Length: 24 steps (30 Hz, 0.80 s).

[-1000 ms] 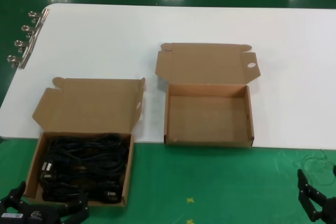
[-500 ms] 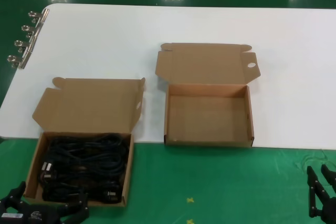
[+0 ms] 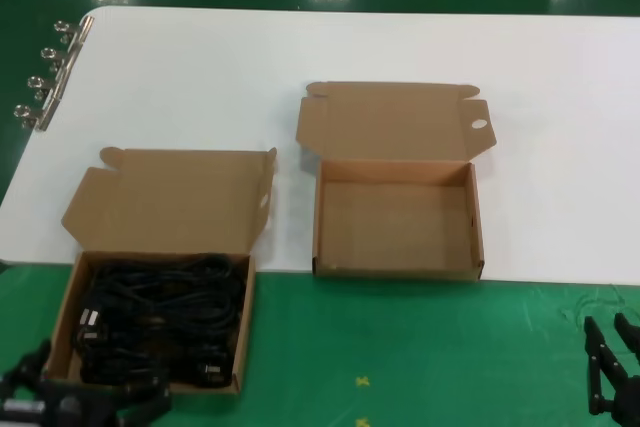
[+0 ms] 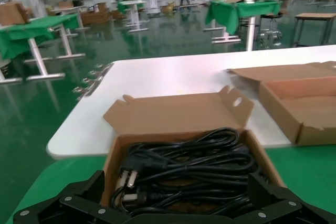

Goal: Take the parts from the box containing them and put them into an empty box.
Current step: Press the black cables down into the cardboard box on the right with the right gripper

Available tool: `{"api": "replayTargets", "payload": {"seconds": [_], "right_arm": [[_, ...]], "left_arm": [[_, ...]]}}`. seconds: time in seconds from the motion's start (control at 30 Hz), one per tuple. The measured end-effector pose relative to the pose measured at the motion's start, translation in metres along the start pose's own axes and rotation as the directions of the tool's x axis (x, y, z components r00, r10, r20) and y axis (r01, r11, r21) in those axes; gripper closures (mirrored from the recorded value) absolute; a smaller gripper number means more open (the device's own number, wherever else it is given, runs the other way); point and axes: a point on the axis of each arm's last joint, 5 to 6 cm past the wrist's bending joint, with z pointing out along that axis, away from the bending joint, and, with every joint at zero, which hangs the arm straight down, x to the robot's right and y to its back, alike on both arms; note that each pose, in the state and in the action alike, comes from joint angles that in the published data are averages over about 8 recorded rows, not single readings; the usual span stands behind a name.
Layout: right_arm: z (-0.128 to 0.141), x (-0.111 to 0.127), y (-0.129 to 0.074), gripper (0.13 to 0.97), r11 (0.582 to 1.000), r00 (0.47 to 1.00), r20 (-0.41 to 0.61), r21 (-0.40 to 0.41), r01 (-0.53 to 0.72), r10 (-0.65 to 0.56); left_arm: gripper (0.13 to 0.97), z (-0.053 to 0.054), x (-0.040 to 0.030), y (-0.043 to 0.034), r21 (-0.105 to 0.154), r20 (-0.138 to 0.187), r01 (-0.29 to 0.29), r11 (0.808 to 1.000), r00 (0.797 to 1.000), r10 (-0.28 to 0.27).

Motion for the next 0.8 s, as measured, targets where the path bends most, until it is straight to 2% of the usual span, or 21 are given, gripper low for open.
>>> {"api": "replayTargets", "payload": {"seconds": [0.13,0.27,0.37,0.47,0.53,0.6,0.7,0.77,0.8], "right_arm": [[0.000,0.000,0.000,0.832,1.000,1.000,0.000,0.000,0.000,0.000],[0.000,0.000,0.000,0.790,1.000,1.000,0.000,0.000,0.000,0.000],[0.000,0.000,0.000,0.769,1.000,1.000,0.000,0.000,0.000,0.000],[0.000,0.000,0.000,0.712,1.000,1.000,0.000,0.000,0.000,0.000],[0.000,0.000,0.000,0.673,1.000,1.000,0.000,0.000,0.000,0.000],[0.000,0.000,0.000,0.634,1.000,1.000,0.000,0.000,0.000,0.000],[0.000,0.000,0.000,0.615,1.000,1.000,0.000,0.000,0.000,0.000],[0.000,0.000,0.000,0.615,1.000,1.000,0.000,0.000,0.000,0.000],[0.000,0.000,0.000,0.589,1.000,1.000,0.000,0.000,0.000,0.000]], "left_arm": [[0.132,-0.002,-0.0060,-0.0124,0.027,-0.030,-0.054,0.998,0.998,0.055],[0.132,-0.002,-0.0189,-0.0256,0.061,-0.069,-0.154,0.986,0.985,0.158],[0.132,0.000,-0.0327,-0.0336,0.087,-0.097,-0.256,0.963,0.960,0.264],[0.132,0.004,-0.0472,-0.0403,0.118,-0.123,-0.371,0.921,0.915,0.384],[0.132,0.007,-0.0575,-0.0442,0.142,-0.145,-0.456,0.878,0.868,0.475],[0.132,0.009,-0.0676,-0.0472,0.169,-0.172,-0.540,0.825,0.808,0.564],[0.132,0.014,-0.0832,-0.0497,0.217,-0.227,-0.653,0.726,0.689,0.688],[0.132,0.017,-0.0932,-0.0510,0.255,-0.269,-0.710,0.656,0.600,0.754],[0.132,0.019,-0.0978,-0.0519,0.275,-0.289,-0.732,0.623,0.555,0.780]]}}
